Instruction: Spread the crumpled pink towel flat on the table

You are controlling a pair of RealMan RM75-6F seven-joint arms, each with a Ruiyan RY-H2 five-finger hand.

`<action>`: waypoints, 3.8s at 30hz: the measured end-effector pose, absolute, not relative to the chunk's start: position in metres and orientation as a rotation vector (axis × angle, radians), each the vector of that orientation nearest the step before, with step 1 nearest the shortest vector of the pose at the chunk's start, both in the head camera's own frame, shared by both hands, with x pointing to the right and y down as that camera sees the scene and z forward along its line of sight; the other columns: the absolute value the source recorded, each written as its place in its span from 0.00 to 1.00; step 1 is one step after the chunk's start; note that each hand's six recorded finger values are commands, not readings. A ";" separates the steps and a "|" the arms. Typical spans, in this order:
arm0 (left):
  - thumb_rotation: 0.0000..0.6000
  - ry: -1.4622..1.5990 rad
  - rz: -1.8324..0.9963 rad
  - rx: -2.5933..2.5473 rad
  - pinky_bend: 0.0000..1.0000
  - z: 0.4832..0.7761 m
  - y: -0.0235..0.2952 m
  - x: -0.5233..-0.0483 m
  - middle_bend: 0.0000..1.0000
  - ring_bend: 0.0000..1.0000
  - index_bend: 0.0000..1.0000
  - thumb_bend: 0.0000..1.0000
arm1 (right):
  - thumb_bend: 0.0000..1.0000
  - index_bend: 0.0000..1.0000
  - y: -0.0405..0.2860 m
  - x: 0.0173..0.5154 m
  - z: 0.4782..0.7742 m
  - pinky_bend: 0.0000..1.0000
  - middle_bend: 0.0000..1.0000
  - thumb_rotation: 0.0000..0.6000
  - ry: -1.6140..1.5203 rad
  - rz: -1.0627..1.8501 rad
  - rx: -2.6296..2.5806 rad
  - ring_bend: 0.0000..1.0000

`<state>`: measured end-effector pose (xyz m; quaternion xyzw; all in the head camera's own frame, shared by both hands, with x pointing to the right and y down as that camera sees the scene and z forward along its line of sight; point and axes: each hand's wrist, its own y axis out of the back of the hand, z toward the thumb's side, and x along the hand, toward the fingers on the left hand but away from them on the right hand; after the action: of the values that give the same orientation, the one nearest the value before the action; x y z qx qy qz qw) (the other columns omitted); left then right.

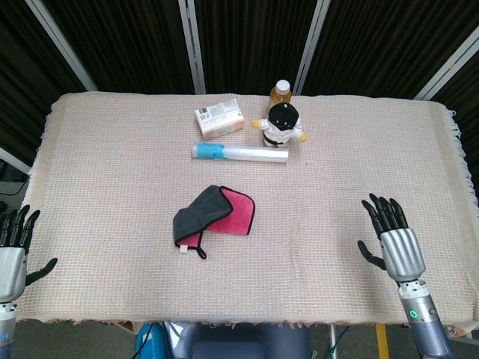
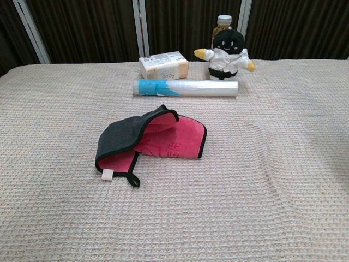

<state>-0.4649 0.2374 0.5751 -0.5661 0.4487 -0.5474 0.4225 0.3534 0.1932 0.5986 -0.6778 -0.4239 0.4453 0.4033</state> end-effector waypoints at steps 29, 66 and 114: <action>1.00 0.957 -1.242 -1.594 0.00 0.603 0.221 -0.395 0.02 0.00 0.39 0.17 | 0.33 0.09 0.180 0.350 0.603 0.01 0.01 1.00 -1.105 1.195 -1.639 0.00; 1.00 0.495 -0.953 -1.800 0.00 0.688 0.222 -0.172 0.05 0.00 0.48 0.25 | 0.33 0.09 0.179 0.357 0.599 0.01 0.01 1.00 -1.181 1.168 -1.678 0.00; 1.00 0.545 -0.945 -1.778 0.00 0.707 0.225 -0.160 0.11 0.00 0.57 0.37 | 0.33 0.09 0.179 0.357 0.599 0.01 0.01 1.00 -1.211 1.175 -1.707 0.00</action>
<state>-0.1599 0.2247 0.7068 -0.7364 0.2255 -0.3913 0.5038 0.3574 0.1789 0.5987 -0.6630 -0.4701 0.4562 0.3624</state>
